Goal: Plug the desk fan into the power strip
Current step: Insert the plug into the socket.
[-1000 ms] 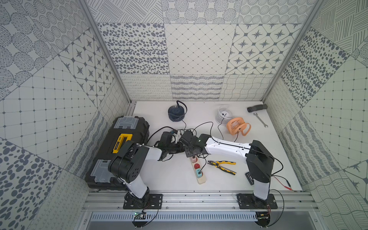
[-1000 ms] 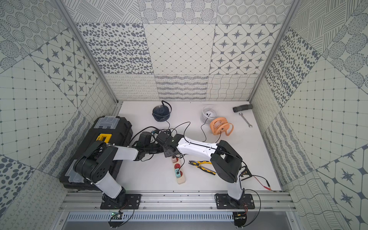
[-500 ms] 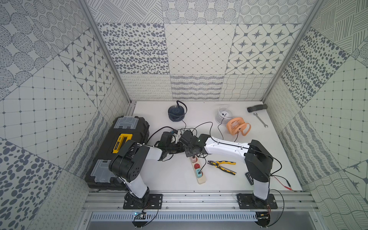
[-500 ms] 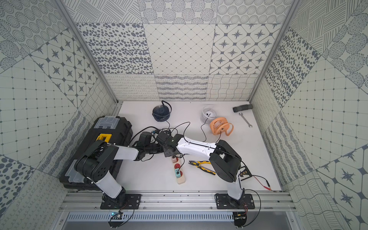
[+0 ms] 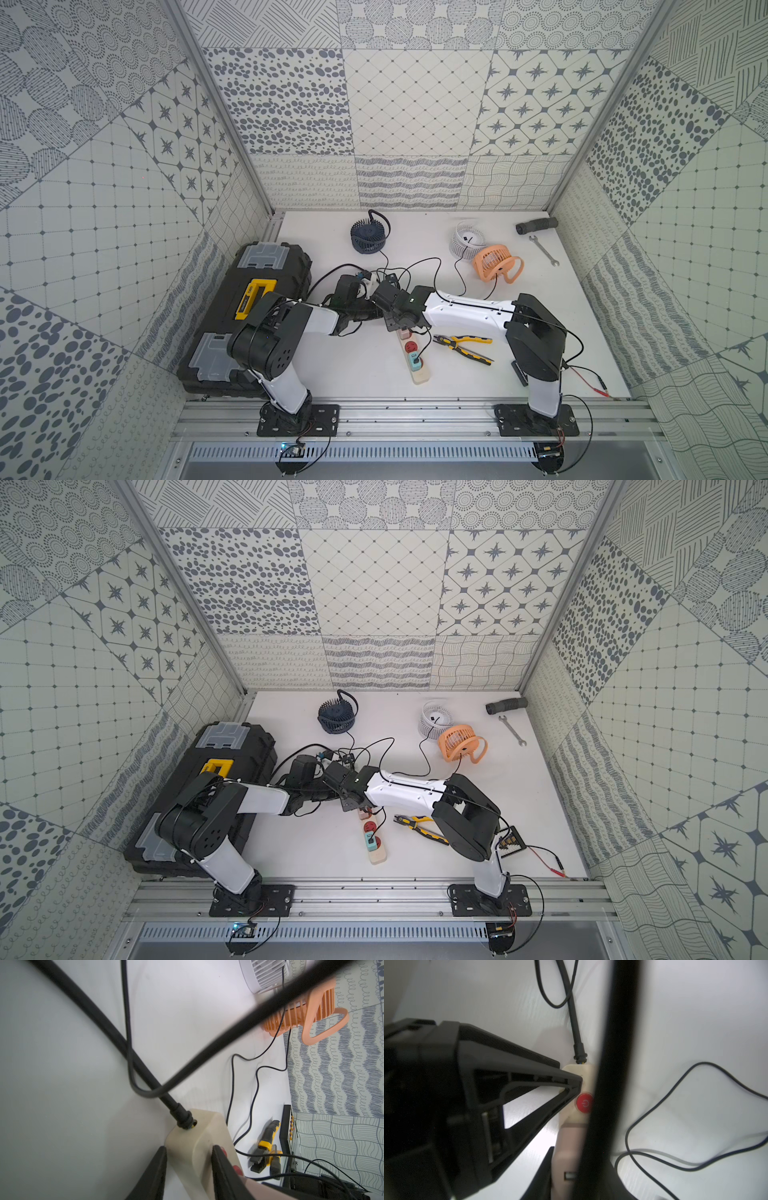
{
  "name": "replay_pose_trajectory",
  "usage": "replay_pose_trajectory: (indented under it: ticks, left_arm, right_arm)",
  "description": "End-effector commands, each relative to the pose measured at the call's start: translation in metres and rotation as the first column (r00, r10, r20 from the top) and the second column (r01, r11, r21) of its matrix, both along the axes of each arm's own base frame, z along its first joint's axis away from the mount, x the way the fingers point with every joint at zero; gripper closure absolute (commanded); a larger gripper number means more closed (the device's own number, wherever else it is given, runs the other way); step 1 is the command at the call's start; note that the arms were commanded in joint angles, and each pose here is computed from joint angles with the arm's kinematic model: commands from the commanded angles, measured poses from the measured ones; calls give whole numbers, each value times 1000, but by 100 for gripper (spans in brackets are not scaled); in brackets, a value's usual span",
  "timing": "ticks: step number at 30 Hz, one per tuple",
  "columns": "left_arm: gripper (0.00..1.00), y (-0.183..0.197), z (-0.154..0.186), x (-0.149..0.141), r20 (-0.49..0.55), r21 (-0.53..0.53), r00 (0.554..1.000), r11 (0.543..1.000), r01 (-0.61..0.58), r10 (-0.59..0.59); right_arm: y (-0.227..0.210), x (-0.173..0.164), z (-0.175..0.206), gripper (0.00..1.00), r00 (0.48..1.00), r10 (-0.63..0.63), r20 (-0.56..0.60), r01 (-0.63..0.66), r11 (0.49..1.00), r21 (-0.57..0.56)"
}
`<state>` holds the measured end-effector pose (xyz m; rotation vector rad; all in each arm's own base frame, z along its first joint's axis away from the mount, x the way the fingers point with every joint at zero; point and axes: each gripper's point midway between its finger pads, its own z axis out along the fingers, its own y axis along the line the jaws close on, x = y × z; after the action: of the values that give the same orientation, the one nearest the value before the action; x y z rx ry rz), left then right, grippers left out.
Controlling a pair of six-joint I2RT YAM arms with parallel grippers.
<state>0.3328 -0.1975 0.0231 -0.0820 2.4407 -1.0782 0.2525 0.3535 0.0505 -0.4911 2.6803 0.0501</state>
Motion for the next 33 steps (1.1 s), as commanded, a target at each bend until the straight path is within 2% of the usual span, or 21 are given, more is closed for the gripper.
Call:
replay_pose_trajectory:
  ticks: [1,5,8,10,14,20,25,28,31,33]
  left_arm:
    - [63,8,-11,-5,-24,51,1000,999,-3,4]
    - [63,8,-10,-3,-20,51,1000,999,-4,5]
    - [63,7,-10,-3,-22,51,1000,999,1,0]
    - [63,8,-12,-5,-26,55,1000,999,0,2]
    - [63,9,-13,-4,-25,58,1000,998,-6,7]
    - [63,8,-13,-5,-29,55,1000,999,1,1]
    - [63,8,-12,-4,-26,54,1000,999,-7,8]
    - [63,8,-12,-4,-26,52,1000,999,-6,7]
    - [63,8,-12,-4,-26,52,1000,999,-3,5]
    - [63,8,-12,-5,-27,52,1000,999,-5,6]
  right_arm:
    - [-101,-107,-115,100,881,-75,-467,-149,893,-425]
    - [-119,-110,-119,100,878,-105,-467,-142,875,-463]
    - [-132,-100,-120,100,879,-143,-455,-98,880,-465]
    - [-118,-98,-112,100,893,-104,-439,-116,887,-446]
    - [-104,-105,-109,100,897,-58,-439,-176,863,-474]
    - [-141,-90,-120,100,882,-164,-441,-86,865,-494]
    - [-167,-100,-130,100,867,-222,-446,-68,834,-548]
    - [-162,-101,-136,100,860,-230,-454,-45,854,-519]
    - [-137,-100,-143,100,850,-220,-479,0,909,-417]
    - [-121,-95,-143,100,863,-194,-468,-11,916,-400]
